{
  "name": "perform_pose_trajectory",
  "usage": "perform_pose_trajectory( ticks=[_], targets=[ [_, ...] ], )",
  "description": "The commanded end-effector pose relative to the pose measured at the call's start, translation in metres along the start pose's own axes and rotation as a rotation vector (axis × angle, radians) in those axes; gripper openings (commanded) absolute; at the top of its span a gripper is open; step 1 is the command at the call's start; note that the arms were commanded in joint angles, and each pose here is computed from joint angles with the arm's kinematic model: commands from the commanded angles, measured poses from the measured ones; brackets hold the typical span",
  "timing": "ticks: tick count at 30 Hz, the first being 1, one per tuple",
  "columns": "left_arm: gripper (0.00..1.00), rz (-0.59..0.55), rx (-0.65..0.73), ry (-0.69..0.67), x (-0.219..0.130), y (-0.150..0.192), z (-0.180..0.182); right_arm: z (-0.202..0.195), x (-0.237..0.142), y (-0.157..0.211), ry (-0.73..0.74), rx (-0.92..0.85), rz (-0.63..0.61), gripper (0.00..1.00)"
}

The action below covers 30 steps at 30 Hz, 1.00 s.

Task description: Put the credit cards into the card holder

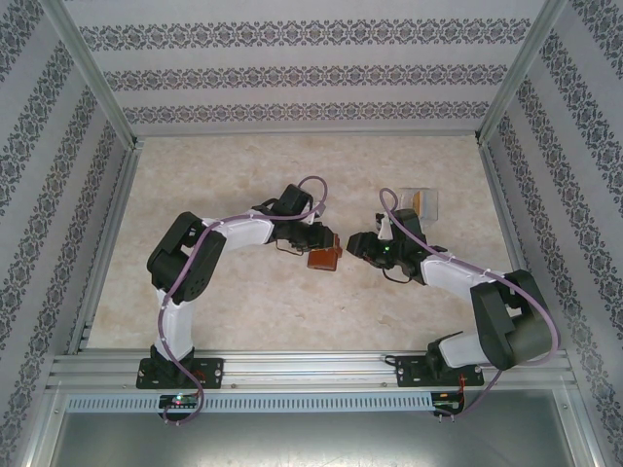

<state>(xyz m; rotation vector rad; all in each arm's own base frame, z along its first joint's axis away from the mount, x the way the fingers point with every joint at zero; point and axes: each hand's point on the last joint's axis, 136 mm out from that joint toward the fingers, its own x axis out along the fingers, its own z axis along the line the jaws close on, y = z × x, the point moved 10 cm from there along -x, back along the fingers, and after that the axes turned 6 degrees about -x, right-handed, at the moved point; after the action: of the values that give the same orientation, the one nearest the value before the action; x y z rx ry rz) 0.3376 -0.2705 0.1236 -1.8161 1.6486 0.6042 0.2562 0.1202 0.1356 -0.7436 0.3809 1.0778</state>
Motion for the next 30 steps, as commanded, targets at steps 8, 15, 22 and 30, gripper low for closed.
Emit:
perform_pose_trajectory(
  ticks=[8, 15, 22, 30],
  targets=[
    [0.33, 0.027, -0.034, 0.073, 0.005, 0.000, -0.011, -0.004, 0.002, 0.001, 0.012, 0.035, -0.013, 0.45],
    [0.33, 0.039, -0.017, 0.062, 0.009, 0.004, -0.016, -0.004, 0.001, 0.000, 0.014, 0.036, -0.019, 0.44],
    [0.35, 0.030, -0.001, 0.067, 0.005, 0.006, -0.020, -0.007, -0.002, 0.003, 0.026, 0.038, -0.028, 0.44],
    [0.39, 0.026, 0.011, 0.071, 0.003, 0.005, -0.023, -0.008, 0.001, 0.002, 0.024, 0.041, -0.021, 0.43]
  ],
)
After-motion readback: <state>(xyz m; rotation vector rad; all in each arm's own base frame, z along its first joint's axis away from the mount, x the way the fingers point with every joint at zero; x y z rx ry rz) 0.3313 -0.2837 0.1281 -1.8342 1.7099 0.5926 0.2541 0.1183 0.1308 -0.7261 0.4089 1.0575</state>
